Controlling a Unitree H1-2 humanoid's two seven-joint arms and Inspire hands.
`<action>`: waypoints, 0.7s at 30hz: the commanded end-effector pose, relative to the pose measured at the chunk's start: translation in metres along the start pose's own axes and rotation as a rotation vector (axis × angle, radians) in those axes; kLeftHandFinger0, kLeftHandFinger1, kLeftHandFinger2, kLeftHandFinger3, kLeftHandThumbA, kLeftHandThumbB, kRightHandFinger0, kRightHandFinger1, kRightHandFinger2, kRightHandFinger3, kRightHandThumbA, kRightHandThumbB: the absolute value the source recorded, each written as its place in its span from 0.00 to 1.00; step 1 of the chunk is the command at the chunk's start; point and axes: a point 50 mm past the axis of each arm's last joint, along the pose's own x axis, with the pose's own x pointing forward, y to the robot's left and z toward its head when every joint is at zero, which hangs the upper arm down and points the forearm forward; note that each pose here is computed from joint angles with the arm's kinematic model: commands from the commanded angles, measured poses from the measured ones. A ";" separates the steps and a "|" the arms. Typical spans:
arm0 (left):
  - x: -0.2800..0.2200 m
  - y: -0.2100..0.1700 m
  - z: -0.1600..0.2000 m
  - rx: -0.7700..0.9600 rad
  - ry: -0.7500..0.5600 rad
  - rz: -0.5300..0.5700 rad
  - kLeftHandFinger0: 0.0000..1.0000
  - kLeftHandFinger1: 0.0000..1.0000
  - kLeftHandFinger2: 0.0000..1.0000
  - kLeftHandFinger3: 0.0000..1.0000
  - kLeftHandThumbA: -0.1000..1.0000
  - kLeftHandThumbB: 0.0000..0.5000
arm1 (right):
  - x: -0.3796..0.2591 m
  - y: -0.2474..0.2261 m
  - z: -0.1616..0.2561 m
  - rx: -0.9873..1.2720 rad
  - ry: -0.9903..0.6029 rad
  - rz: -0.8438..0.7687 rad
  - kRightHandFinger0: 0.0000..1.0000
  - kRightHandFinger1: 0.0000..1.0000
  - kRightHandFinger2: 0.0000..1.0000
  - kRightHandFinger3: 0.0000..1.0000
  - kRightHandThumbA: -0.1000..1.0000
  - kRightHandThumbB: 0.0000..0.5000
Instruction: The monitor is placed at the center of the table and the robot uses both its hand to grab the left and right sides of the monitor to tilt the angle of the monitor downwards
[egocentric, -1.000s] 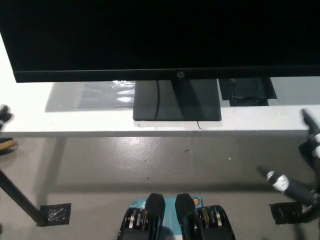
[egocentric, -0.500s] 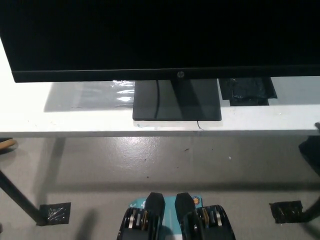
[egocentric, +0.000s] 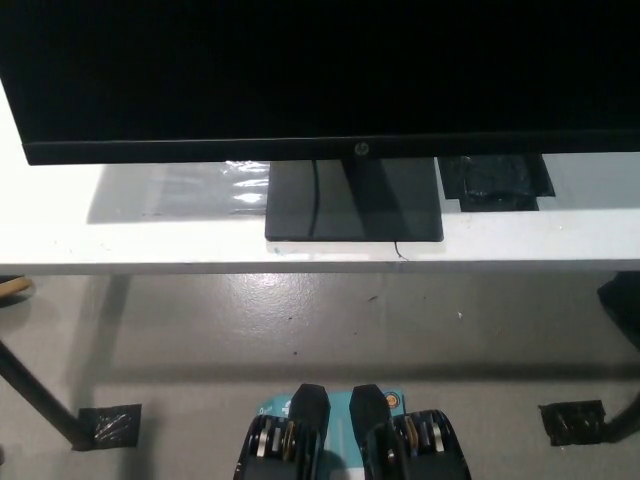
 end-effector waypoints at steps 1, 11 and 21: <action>0.033 0.008 0.001 0.035 -0.003 -0.053 1.00 1.00 1.00 1.00 1.00 0.72 | 0.046 -0.015 0.007 0.023 -0.052 0.024 1.00 1.00 1.00 1.00 1.00 0.87; 0.054 -0.004 -0.004 0.053 0.023 -0.099 1.00 1.00 1.00 1.00 1.00 0.70 | 0.095 -0.021 0.003 0.218 0.010 0.252 1.00 1.00 1.00 1.00 1.00 0.89; 0.063 -0.007 -0.009 0.061 0.042 -0.168 1.00 1.00 1.00 1.00 1.00 0.64 | 0.128 -0.031 -0.002 0.502 0.165 0.482 1.00 1.00 1.00 1.00 0.85 1.00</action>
